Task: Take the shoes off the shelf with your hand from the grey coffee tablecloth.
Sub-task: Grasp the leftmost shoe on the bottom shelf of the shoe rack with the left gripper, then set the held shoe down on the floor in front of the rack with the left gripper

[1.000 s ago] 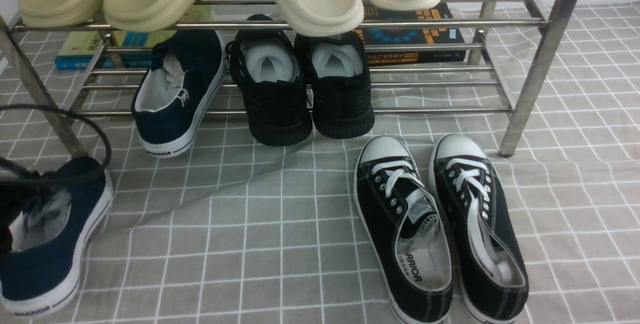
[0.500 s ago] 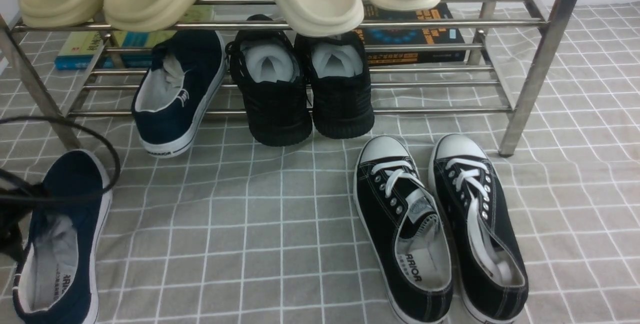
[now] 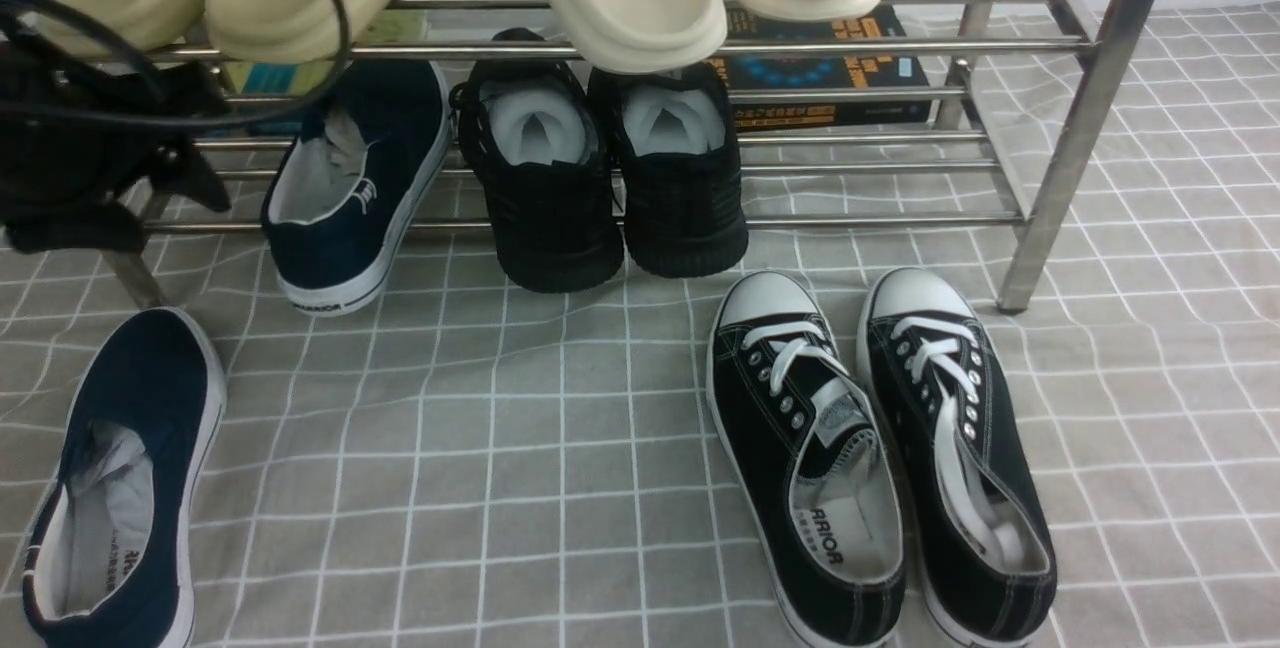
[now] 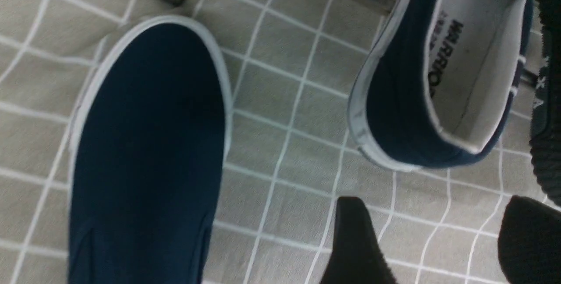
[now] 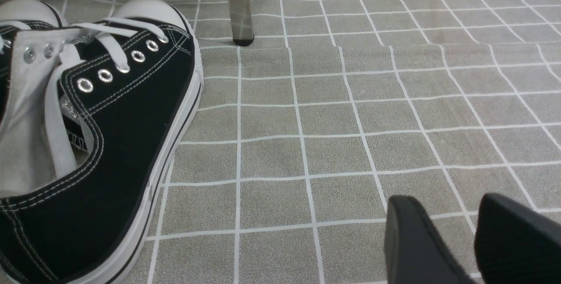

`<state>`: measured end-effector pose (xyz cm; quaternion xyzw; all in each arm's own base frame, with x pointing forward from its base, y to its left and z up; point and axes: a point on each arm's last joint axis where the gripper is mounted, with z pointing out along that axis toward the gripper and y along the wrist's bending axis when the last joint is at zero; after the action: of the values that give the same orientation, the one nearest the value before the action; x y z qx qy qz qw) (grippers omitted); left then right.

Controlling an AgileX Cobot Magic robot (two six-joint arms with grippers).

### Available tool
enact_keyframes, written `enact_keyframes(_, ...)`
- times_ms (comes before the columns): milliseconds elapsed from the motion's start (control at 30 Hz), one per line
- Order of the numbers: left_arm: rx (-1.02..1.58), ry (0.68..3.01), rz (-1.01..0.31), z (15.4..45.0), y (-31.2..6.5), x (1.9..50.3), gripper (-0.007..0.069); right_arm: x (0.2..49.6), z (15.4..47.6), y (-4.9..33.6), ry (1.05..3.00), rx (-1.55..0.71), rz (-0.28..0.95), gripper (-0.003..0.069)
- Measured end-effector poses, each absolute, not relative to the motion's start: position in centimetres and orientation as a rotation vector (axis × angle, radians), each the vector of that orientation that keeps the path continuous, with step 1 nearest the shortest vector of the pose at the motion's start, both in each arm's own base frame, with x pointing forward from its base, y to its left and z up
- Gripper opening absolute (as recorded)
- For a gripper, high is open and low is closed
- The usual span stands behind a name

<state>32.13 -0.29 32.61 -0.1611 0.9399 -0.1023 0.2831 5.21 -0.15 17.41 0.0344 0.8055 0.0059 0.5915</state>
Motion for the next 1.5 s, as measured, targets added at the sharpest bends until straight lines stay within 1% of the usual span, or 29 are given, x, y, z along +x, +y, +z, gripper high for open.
enact_keyframes(133,-0.389,2.512,-0.275,30.4,-1.5,35.4,0.0452,5.2,17.4,-0.2,1.874,0.080,0.014,0.0239)
enact_keyframes(267,-0.389,2.524,-0.273,28.6,-1.8,36.8,0.0448,5.2,17.4,-0.2,1.874,0.080,0.014,0.0239)
enact_keyframes(400,-0.403,2.545,-0.277,27.2,-1.9,37.6,0.0426,5.2,17.4,-0.2,1.874,0.080,0.014,0.0239)
enact_keyframes(467,-0.412,2.564,-0.281,26.5,-1.9,37.9,0.0384,5.2,17.4,-0.2,1.874,0.080,0.014,0.0239)
enact_keyframes(500,-0.424,2.571,-0.289,26.1,-1.9,38.0,0.0339,5.2,17.4,-0.2,1.874,0.080,0.014,0.0239)
enact_keyframes(533,-0.427,2.573,-0.291,26.1,-2.0,38.1,0.0339,5.2,17.4,-0.2,1.874,0.080,0.014,0.0239)
enact_keyframes(567,-0.438,2.585,-0.300,25.9,-2.1,38.1,0.0249,5.2,17.4,-0.2,1.874,0.080,0.014,0.0239)
enact_keyframes(600,-0.446,2.593,-0.301,25.8,-2.1,38.0,0.0197,5.2,17.4,-0.2,1.874,0.080,0.014,0.0239)
enact_keyframes(633,-0.451,2.597,-0.302,25.7,-2.1,38.0,0.0197,5.2,17.4,-0.2,1.874,0.080,0.014,0.0239)
enact_keyframes(667,-0.470,2.612,-0.301,25.7,-2.1,37.9,0.0099,5.2,17.4,-0.2,1.874,0.080,0.014,0.0239)
enact_keyframes(700,-0.472,2.614,-0.302,25.7,-2.1,37.9,0.0090,5.2,17.4,-0.2,1.874,0.080,0.014,0.0239)
enact_keyframes(733,-0.486,2.633,-0.298,25.8,-2.0,37.6,0.0048,5.2,17.4,-0.2,1.874,0.080,0.014,0.0239)
enact_keyframes(833,-0.502,2.663,-0.280,26.5,-1.9,36.7,0.0035,5.2,17.4,-0.2,1.874,0.080,0.014,0.0239)
enact_keyframes(933,-0.532,2.734,-0.196,28.8,-1.5,34.1,0.0033,5.2,17.4,-0.2,1.874,0.080,0.014,0.0239)
enact_keyframes(967,-0.536,2.743,-0.189,28.7,-1.4,34.0,0.0033,5.2,17.4,-0.2,1.874,0.080,0.014,0.0239)
enact_keyframes(1000,-0.573,2.763,-0.150,29.8,-1.1,32.6,0.0033,5.2,17.4,-0.2,1.874,0.080,0.014,0.0239)
enact_keyframes(1100,-0.618,2.775,-0.107,30.5,-0.8,30.3,0.0033,5.2,17.4,-0.2,1.874,0.080,0.014,0.0239)
enact_keyframes(1200,-0.645,2.787,-0.095,30.0,-0.7,28.7,0.0033,5.2,17.4,-0.2,1.874,0.080,0.014,0.0239)
enact_keyframes(1233,-0.687,2.789,-0.092,29.3,-0.7,27.5,0.0033,5.2,17.4,-0.2,1.874,0.080,0.014,0.0239)
enact_keyframes(1300,-0.716,2.785,-0.090,28.7,-0.6,26.9,0.0033,5.2,17.4,-0.2,1.874,0.080,0.014,0.0239)
enact_keyframes(1333,-0.775,2.773,-0.090,27.6,-0.5,25.9,0.0033,5.2,17.4,-0.2,1.874,0.080,0.014,0.0239)
enact_keyframes(1367,-0.772,2.766,-0.092,27.7,-0.5,25.9,0.0033,5.2,17.4,-0.2,1.874,0.080,0.014,0.0239)
enact_keyframes(1433,-0.841,2.740,-0.087,25.8,-0.4,24.7,0.0033,5.2,17.4,-0.2,1.874,0.080,0.014,0.0239)
enact_keyframes(1500,-0.851,2.734,-0.090,25.3,-0.4,24.5,0.0033,5.2,17.4,-0.2,1.874,0.080,0.014,0.0239)
